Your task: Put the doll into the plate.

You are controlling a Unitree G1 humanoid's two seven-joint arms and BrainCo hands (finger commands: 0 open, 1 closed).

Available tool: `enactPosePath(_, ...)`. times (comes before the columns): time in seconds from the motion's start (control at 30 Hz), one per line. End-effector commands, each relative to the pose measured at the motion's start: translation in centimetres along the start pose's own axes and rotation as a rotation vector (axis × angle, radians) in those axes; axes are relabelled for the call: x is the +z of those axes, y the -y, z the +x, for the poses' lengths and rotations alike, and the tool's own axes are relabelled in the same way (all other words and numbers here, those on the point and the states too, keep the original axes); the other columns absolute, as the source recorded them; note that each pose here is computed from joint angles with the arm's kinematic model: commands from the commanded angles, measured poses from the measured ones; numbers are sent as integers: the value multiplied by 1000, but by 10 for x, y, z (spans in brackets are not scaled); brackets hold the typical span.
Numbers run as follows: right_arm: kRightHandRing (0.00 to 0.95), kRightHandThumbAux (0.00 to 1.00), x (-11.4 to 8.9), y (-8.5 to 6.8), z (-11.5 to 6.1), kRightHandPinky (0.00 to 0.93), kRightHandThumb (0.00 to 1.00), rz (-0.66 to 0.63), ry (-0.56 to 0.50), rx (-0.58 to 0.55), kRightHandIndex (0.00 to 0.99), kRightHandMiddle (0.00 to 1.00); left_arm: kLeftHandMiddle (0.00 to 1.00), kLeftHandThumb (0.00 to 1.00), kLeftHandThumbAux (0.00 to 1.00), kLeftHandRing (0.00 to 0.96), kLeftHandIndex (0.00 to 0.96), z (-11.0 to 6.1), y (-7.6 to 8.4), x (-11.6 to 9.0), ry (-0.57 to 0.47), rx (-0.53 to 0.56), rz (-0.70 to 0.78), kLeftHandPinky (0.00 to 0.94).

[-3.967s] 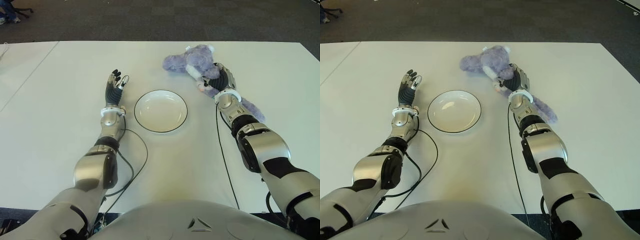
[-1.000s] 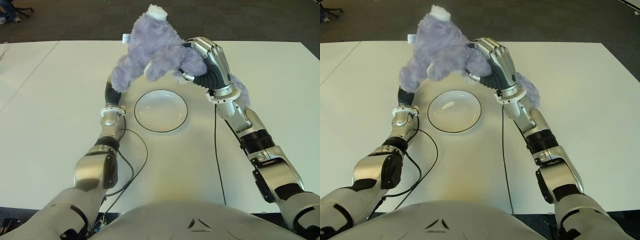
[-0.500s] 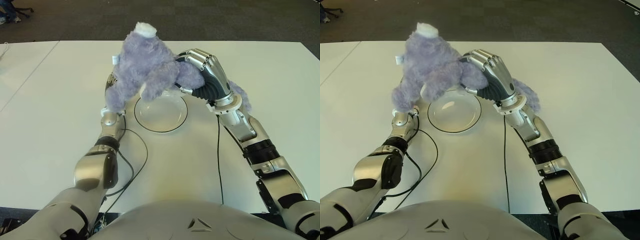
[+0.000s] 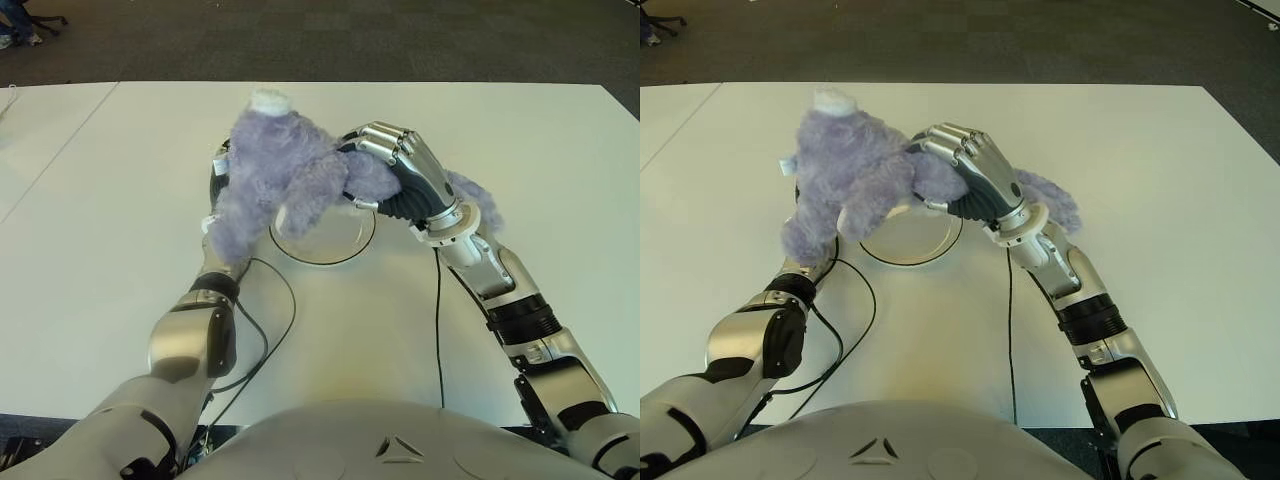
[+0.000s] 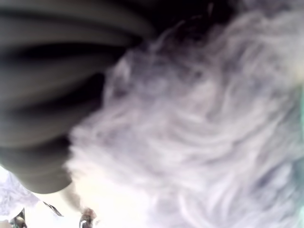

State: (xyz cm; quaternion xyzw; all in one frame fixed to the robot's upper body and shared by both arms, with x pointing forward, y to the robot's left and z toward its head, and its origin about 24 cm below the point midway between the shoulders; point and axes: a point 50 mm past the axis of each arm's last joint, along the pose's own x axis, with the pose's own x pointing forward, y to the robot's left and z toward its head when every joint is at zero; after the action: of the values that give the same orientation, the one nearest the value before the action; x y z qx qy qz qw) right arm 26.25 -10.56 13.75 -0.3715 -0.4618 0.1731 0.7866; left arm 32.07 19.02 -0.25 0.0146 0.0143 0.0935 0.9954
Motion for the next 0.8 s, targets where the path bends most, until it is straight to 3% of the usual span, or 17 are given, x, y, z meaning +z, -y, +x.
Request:
enactPosePath(0.03, 901, 752, -11, -20, -18, 906, 433, 22, -109, 104, 777, 915, 142, 0, 455, 130, 104, -80, 9, -95, -473, 1, -9, 129)
enactPosePath(0.13, 902, 742, -32, -36, -32, 904, 433, 22, -200, 145, 790, 923, 143, 0, 458, 128, 101, -80, 10, -96, -476, -2, -10, 108)
enactPosePath(0.3, 902, 726, -49, -55, -42, 902, 443, 18, -284, 155, 796, 922, 139, 0, 458, 124, 93, -80, 10, -96, -483, -2, -20, 120)
enactPosePath(0.43, 900, 711, -54, -62, -47, 899, 462, 6, -323, 157, 792, 917, 145, 0, 456, 125, 94, -80, 11, -96, -484, -2, -27, 84)
enactPosePath(0.53, 900, 701, -57, -67, -52, 900, 472, -10, -346, 169, 792, 917, 158, 0, 456, 145, 97, -81, 11, -96, -484, -3, -33, 157)
enactPosePath(0.67, 899, 688, -62, -70, -61, 902, 481, -26, -370, 186, 794, 920, 150, 0, 432, 139, 99, -82, 13, -97, -477, -7, -38, 87)
enactPosePath(0.8, 899, 682, -65, -72, -65, 903, 485, -38, -380, 194, 796, 922, 145, 0, 425, 134, 100, -82, 13, -97, -474, -8, -31, 87)
